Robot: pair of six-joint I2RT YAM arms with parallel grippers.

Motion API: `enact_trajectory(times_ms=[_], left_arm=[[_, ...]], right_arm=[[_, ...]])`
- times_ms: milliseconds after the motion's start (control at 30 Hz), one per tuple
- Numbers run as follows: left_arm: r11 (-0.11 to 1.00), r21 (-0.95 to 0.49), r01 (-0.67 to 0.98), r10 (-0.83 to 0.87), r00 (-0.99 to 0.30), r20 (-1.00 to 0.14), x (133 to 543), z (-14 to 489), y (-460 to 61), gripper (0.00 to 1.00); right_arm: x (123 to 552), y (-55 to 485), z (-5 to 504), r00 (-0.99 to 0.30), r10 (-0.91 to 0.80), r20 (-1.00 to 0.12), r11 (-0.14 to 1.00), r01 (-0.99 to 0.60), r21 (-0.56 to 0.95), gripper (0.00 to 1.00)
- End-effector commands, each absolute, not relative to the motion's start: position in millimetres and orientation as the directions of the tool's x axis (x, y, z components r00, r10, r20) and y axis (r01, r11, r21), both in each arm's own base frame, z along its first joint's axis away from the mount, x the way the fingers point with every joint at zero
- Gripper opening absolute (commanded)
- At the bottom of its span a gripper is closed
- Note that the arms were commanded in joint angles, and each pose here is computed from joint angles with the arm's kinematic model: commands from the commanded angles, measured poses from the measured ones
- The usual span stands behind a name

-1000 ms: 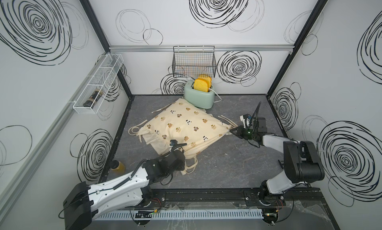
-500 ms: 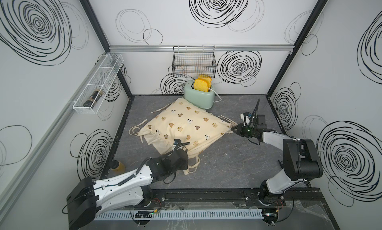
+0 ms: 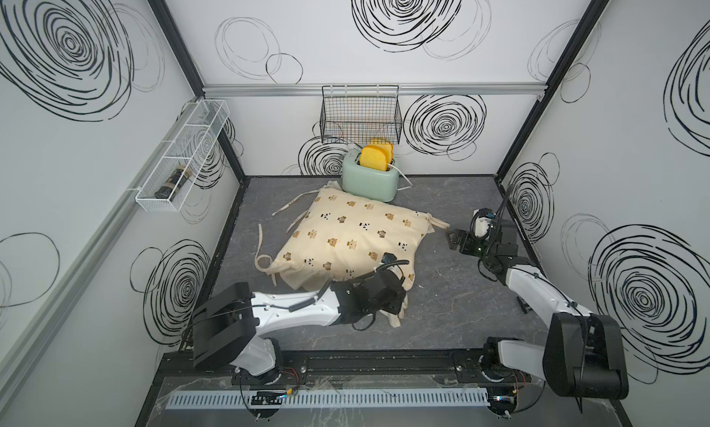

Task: Zip up pillowcases
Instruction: Place the pillowcase at the center of the board, then reset both arms

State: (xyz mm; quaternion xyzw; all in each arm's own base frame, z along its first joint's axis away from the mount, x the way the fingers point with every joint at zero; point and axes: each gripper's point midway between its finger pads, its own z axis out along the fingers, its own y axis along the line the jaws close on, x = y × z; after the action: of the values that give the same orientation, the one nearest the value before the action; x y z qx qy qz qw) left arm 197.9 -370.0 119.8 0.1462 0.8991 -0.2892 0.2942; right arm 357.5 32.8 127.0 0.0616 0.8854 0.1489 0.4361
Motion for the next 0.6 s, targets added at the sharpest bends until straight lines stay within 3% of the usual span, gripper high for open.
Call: enact_trajectory(times_ms=[0,33,167,333,567], left_arm=[[0.729,-0.453,0.513,0.095,-0.731,-0.675,201.9,152.6,-397.2,0.93],[0.734,-0.439,0.518,0.1,-0.722,-0.685,202.4,156.0,-395.7,0.97],[0.795,-0.353,0.493,0.105,-0.685,-0.721,211.5,164.2,-362.6,0.96],[0.894,-0.286,0.346,-0.014,-0.616,-0.787,255.4,190.7,-267.6,0.96],[0.962,-0.271,-0.029,-0.267,-0.299,-0.916,323.6,224.2,-101.4,0.96]], right_arm=[[360.4,-0.2,138.6,-0.521,0.201,-0.83,0.979,0.085,0.184,0.98],[359.2,-2.8,139.8,-0.509,0.202,-0.837,0.979,0.096,0.178,0.98],[358.8,-10.2,135.3,-0.446,0.195,-0.873,0.98,0.119,0.158,0.98],[362.2,-15.7,122.8,-0.393,0.169,-0.904,0.983,0.13,0.128,0.98],[366.2,-19.1,126.2,-0.302,0.174,-0.937,0.98,0.143,0.136,0.98]])
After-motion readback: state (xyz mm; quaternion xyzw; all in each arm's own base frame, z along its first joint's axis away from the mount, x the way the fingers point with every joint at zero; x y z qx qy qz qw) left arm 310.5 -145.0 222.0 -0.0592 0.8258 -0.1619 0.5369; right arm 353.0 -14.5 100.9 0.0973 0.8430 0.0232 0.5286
